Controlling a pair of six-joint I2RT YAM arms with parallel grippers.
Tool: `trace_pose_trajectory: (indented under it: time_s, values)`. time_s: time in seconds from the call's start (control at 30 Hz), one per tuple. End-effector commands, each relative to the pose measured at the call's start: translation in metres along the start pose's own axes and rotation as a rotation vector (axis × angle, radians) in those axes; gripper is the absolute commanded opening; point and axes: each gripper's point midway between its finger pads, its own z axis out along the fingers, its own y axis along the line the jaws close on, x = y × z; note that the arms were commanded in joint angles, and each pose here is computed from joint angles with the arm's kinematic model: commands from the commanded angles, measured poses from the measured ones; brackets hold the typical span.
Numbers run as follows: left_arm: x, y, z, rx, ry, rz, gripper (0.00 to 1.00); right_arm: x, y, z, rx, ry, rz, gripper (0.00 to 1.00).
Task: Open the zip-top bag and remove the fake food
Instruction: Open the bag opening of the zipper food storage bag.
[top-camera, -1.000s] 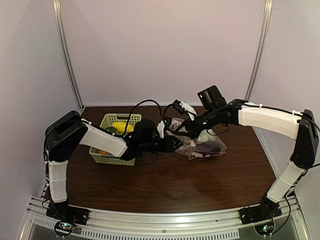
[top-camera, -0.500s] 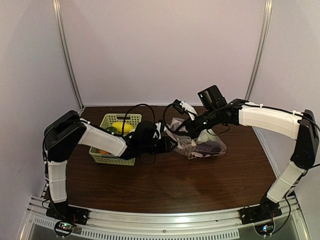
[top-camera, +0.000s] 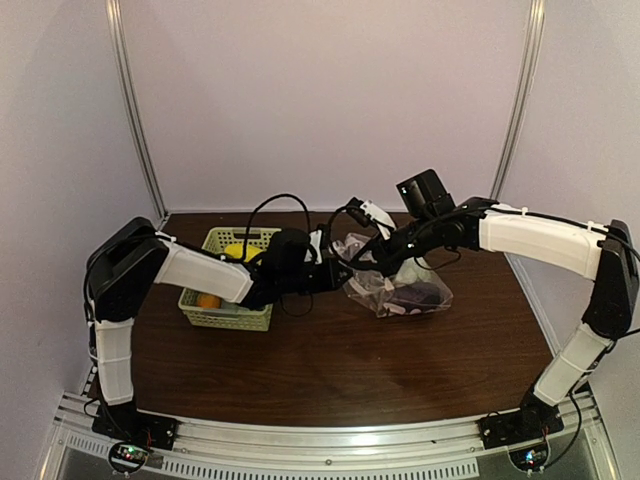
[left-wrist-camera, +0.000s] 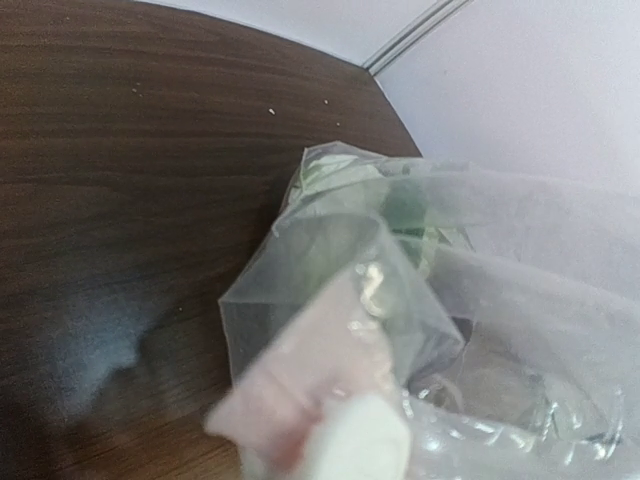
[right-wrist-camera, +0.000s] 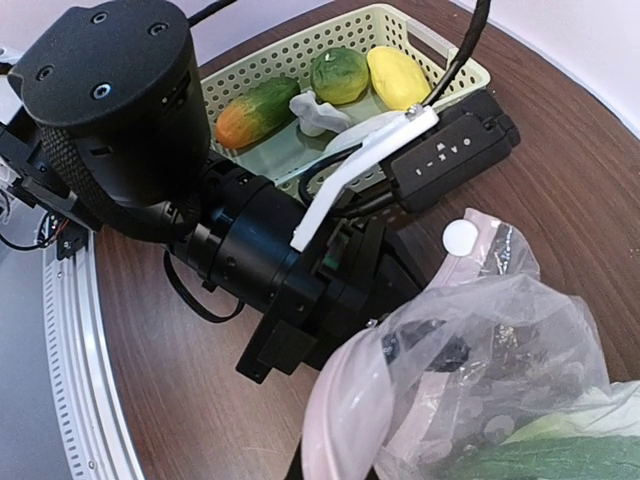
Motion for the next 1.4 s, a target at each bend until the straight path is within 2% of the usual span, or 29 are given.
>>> trace_pose_trajectory:
  time_s: [0.0, 0.23, 0.4, 0.5, 0.8, 0.87, 0.9, 0.97, 1.03, 1.17, 1.37]
  values:
    - [0.013, -0.004, -0.013, 0.016, 0.074, -0.055, 0.0, -0.011, -0.005, -0.016, 0.073, -0.036, -0.037, 0.0]
    - [0.063, 0.01, -0.047, -0.106, 0.301, -0.077, 0.0, -0.006, -0.017, -0.017, 0.155, -0.03, -0.053, 0.0]
    - [0.089, -0.002, -0.064, -0.037, 0.436, -0.115, 0.0, -0.001, -0.016, -0.012, 0.169, -0.011, -0.065, 0.0]
    - [0.089, -0.009, -0.072, -0.016, 0.457, -0.113, 0.0, 0.004, -0.012, -0.005, 0.181, 0.012, -0.094, 0.0]
    - [0.076, -0.002, -0.124, -0.144, 0.417, -0.065, 0.0, 0.004, -0.007, -0.004, 0.197, 0.02, -0.126, 0.0]
    - [0.078, 0.003, -0.128, -0.162, 0.423, -0.041, 0.23, 0.003, -0.006, -0.005, 0.193, 0.015, -0.132, 0.0]
    - [0.076, 0.004, -0.129, -0.178, 0.42, -0.022, 0.31, 0.002, -0.005, -0.005, 0.19, 0.013, -0.134, 0.0]
    - [0.062, -0.004, -0.131, -0.174, 0.372, 0.026, 0.34, 0.004, -0.003, -0.004, 0.173, 0.016, -0.133, 0.0]
    - [0.042, -0.03, -0.133, -0.12, 0.272, 0.094, 0.35, 0.005, -0.001, -0.001, 0.155, 0.019, -0.124, 0.0]
    - [0.011, -0.081, -0.137, 0.068, 0.072, 0.163, 0.28, 0.004, 0.001, 0.001, 0.136, 0.024, -0.114, 0.0]
    - [0.005, -0.096, -0.12, 0.159, 0.003, 0.176, 0.23, 0.001, 0.002, 0.0, 0.133, 0.017, -0.106, 0.0]
